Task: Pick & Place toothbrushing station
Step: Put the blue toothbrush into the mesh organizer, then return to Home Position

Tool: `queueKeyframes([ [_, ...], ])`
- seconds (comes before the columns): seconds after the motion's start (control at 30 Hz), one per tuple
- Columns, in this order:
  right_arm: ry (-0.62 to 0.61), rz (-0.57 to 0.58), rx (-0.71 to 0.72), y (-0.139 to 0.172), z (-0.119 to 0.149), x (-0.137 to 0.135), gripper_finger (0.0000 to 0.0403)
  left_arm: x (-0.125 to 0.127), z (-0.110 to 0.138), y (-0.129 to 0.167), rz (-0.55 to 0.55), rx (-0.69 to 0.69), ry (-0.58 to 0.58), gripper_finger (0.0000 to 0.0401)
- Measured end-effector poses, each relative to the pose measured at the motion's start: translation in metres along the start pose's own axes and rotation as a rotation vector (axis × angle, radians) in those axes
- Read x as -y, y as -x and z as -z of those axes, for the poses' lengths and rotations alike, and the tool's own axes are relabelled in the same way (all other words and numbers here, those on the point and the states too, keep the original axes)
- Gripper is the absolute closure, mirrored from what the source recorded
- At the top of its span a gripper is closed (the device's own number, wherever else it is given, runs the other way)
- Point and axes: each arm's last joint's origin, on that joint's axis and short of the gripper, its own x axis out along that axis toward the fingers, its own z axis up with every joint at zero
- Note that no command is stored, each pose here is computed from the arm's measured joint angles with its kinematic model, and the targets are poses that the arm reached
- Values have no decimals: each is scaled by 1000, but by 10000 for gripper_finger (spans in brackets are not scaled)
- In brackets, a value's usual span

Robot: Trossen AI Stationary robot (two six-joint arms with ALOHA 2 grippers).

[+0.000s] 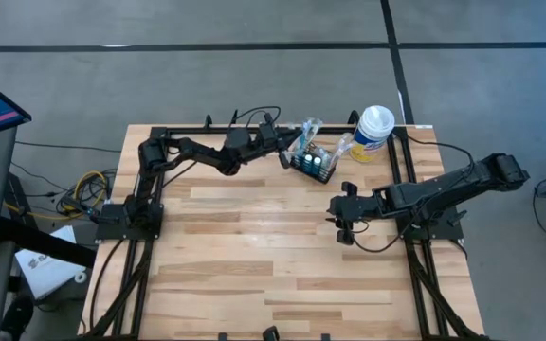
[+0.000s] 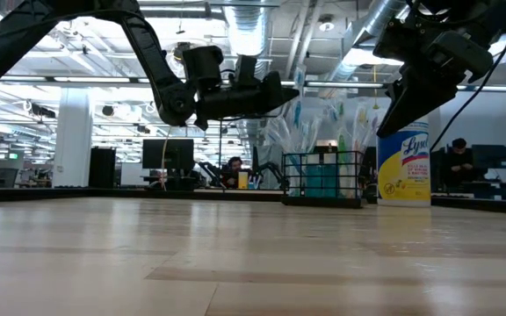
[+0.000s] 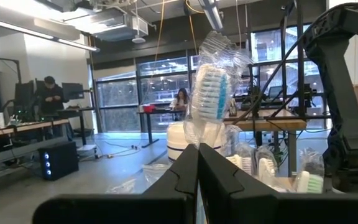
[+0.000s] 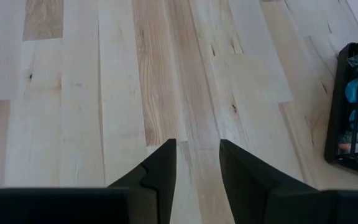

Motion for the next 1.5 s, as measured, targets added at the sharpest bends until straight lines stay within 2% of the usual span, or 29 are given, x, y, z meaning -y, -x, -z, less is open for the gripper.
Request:
queueKeyframes([
  [0.1, 0, 0, -1, 0, 0, 0, 290, 0, 2, 0, -1, -19, 2, 401],
  [0.3, 0, 0, 0, 0, 0, 0, 290, 0, 15, 1, -31, -172, 16, 401],
  [0.87, 1, 1, -4, 0, 0, 0, 290, 0, 20, 2, -34, -231, 56, 401],
  [1.0, 1, 1, -4, 0, 0, 0, 290, 0, 9, 1, -28, -241, 69, 400],
  [1.13, 2, 1, -7, 0, 1, 0, 290, -1, -7, 2, -3, -318, 72, 382],
  [1.27, 2, 1, -6, 0, 1, 0, 290, -2, -21, 3, 5, -355, 64, 347],
  [1.5, 8, 0, -4, 0, 0, 0, 290, -3, -32, 6, -29, -406, 64, 301],
])
